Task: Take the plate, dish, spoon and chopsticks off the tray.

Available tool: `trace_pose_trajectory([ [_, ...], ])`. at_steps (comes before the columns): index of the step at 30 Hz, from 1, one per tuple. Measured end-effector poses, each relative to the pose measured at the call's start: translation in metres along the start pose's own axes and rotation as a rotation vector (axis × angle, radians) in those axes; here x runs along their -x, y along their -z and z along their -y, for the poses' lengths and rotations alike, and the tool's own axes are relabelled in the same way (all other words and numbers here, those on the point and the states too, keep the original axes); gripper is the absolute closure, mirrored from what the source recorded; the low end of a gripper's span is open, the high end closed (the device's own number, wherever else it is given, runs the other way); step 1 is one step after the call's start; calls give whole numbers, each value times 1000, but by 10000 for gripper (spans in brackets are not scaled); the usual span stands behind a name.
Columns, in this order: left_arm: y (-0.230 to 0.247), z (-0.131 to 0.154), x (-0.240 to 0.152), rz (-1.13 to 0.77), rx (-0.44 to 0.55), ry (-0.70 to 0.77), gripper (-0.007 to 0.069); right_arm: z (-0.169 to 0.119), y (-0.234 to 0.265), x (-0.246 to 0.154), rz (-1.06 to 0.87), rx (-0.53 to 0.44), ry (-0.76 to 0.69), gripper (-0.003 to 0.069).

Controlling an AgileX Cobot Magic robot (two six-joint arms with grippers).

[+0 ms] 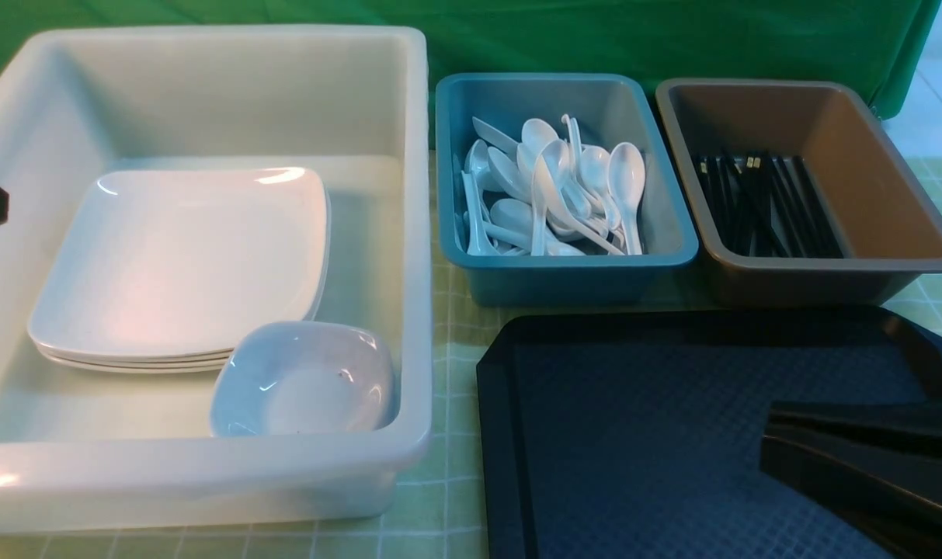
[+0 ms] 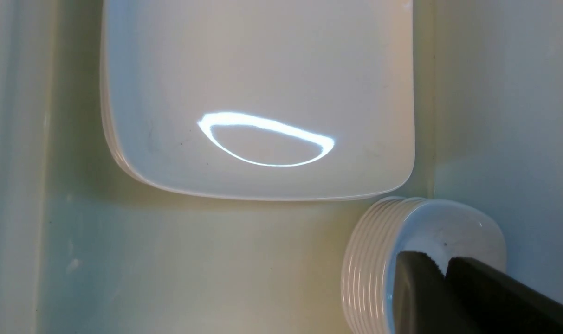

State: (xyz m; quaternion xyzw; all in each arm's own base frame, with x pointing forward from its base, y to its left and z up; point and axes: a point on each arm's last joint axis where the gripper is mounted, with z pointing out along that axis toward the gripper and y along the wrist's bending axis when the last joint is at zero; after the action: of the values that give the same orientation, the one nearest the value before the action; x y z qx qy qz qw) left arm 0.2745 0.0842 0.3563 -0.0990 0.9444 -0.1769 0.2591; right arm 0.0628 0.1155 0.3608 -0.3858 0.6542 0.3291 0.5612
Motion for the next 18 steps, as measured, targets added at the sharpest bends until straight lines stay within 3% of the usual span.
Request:
trace_pose_trajectory([
  [4, 0, 0, 0, -2, 5, -2, 637, 0, 0, 0, 0, 1, 0, 625],
  [18, 0, -1, 0, -2, 7, 3, 637, 0, 0, 0, 0, 1, 0, 608],
])
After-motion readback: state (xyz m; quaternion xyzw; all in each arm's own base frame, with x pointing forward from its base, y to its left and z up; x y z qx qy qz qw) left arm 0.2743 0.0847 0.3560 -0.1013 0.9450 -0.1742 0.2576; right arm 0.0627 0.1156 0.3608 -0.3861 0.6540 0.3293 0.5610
